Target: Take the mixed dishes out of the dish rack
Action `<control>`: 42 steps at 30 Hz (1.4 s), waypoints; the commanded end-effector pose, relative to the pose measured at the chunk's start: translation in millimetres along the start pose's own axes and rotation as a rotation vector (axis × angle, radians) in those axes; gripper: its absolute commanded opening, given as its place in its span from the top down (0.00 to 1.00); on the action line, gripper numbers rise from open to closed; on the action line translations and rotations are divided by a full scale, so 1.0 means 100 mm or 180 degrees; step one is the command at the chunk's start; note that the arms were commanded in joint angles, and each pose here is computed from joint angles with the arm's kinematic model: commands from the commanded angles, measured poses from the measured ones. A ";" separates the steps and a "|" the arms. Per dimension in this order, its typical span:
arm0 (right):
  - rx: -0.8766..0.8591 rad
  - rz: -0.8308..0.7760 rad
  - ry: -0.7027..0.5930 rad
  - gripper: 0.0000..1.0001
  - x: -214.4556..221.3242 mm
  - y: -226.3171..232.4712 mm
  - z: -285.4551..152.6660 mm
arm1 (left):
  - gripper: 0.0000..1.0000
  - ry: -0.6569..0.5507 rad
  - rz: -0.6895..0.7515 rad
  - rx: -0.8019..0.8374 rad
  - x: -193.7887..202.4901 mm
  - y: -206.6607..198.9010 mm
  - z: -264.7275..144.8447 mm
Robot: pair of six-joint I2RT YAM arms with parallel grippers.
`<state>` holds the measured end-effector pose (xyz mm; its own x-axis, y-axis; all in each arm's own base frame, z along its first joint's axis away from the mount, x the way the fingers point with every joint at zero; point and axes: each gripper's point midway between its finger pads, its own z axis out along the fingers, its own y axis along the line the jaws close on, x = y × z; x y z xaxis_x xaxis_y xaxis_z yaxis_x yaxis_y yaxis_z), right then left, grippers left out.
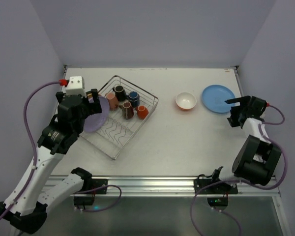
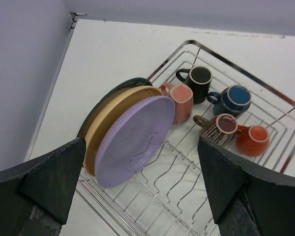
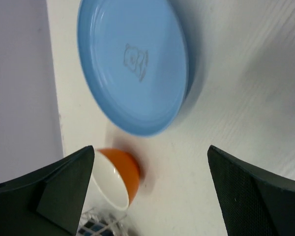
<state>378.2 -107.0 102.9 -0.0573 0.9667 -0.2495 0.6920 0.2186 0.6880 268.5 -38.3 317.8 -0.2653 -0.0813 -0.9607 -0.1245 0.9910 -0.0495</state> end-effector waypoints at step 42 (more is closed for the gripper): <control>-0.2803 -0.2451 0.0521 0.01 1.56 0.88 -1.94 | 0.18 0.1754 0.1681 -0.0404 1.05 0.22 0.93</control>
<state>289.1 86.2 250.8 -0.3978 0.5455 -0.7377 -0.2550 0.7066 0.6600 328.7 -20.2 181.1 -0.7693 0.3110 -0.5581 0.0524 0.9013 0.4300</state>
